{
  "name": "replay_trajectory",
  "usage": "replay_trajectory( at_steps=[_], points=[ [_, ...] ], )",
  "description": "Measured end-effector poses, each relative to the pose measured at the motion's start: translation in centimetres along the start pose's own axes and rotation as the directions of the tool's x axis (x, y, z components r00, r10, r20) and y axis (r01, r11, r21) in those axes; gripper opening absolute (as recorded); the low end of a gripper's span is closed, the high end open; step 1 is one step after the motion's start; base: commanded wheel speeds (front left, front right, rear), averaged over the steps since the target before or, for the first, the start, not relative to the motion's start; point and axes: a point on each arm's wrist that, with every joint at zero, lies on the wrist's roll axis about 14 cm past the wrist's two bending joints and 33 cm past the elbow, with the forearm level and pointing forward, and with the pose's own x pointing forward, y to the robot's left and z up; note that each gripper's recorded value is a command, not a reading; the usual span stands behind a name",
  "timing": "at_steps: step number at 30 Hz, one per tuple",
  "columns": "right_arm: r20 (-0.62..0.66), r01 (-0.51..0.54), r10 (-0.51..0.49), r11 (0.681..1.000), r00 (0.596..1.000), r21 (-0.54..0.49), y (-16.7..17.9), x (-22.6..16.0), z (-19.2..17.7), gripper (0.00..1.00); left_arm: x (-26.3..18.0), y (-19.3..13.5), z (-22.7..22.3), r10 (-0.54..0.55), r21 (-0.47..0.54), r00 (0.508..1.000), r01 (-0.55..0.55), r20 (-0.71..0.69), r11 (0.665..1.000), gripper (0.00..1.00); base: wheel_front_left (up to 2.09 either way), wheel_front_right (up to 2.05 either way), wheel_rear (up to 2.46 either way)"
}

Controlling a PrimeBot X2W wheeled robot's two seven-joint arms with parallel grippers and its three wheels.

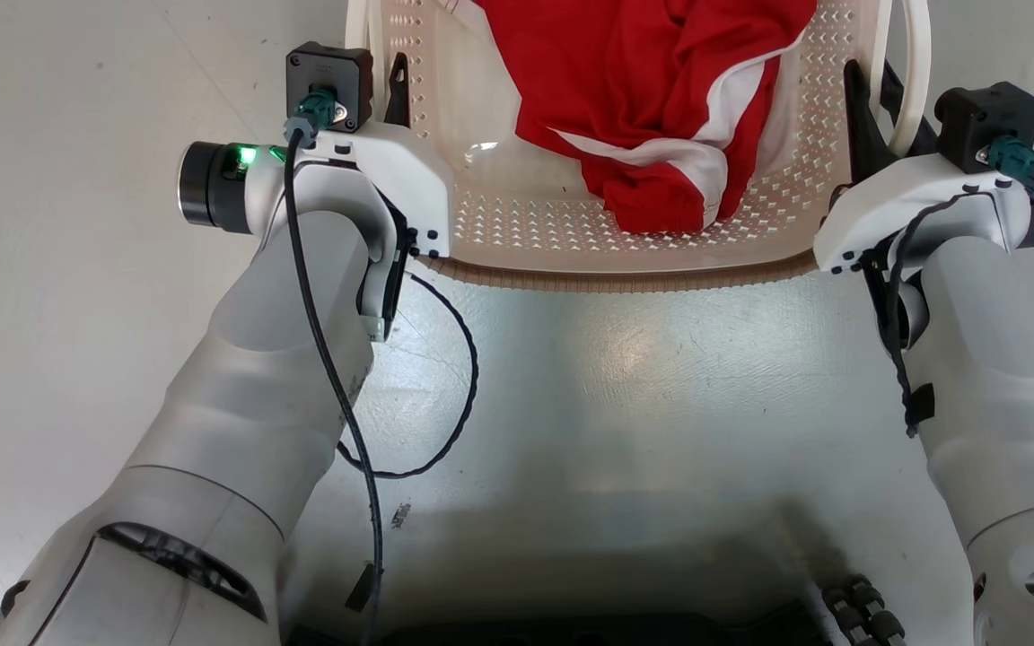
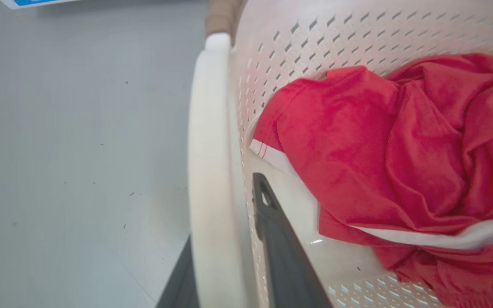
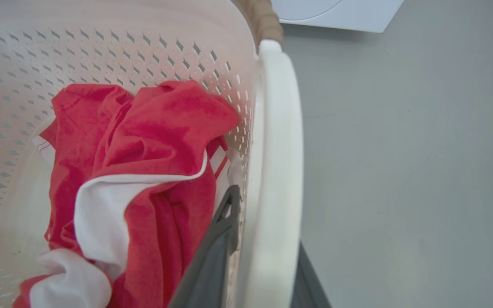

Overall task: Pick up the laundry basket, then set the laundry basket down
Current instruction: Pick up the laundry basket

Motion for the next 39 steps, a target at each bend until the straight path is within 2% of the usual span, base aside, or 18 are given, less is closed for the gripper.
replay_trajectory(
  at_steps=[10,17,29,39],
  points=[
    [0.002,-0.003,0.003,1.000,1.000,-0.002,0.2,-1.3,1.1,0.00,-1.5,0.0,1.2,0.007,0.002,1.000,-0.007,0.010,1.000,0.00,0.00,0.00,0.00],
    [-0.021,-0.018,0.018,1.000,1.000,-0.004,1.2,-3.7,1.3,0.00,-4.0,0.0,0.5,0.022,0.005,0.999,-0.022,-0.024,1.000,0.00,0.00,0.00,0.00],
    [-0.024,-0.049,0.049,0.999,0.999,-0.017,2.5,-9.9,2.5,0.00,-10.2,-1.3,0.3,0.012,-0.019,0.998,-0.013,-0.055,1.000,0.00,0.00,0.00,0.00],
    [-0.044,-0.085,0.085,0.996,0.995,-0.011,4.0,-16.4,1.3,0.00,-16.4,-2.5,-1.3,0.002,-0.007,0.995,-0.003,-0.096,1.000,0.00,0.00,0.00,0.00]
  ],
)
